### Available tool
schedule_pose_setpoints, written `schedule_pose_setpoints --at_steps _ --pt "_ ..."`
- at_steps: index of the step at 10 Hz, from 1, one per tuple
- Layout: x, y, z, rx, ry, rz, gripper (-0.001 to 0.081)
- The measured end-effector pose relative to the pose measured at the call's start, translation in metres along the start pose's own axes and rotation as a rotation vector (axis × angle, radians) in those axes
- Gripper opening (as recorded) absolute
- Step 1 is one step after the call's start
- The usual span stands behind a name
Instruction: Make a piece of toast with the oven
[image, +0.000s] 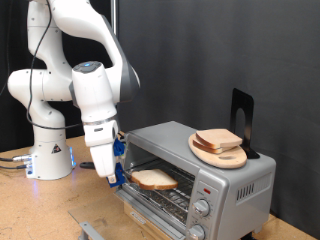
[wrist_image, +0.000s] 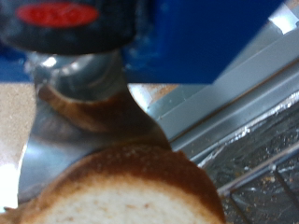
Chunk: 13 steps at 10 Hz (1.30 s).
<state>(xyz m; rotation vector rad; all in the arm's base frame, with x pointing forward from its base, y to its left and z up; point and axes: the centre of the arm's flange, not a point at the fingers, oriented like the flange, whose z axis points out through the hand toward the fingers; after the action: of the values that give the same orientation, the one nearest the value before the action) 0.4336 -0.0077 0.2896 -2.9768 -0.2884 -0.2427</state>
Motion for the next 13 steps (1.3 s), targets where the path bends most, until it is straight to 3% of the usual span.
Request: schedule_pose_setpoints --at_steps 3,9,13 --pt "0.002 0.002 0.003 -0.018 -0.019 -0.002 0.0491" --pt "-0.009 0.036 0.009 -0.057 -0.064 -0.011 0.0491" --pt "-0.009 0.046 0.012 -0.063 -0.068 0.01 0.0491"
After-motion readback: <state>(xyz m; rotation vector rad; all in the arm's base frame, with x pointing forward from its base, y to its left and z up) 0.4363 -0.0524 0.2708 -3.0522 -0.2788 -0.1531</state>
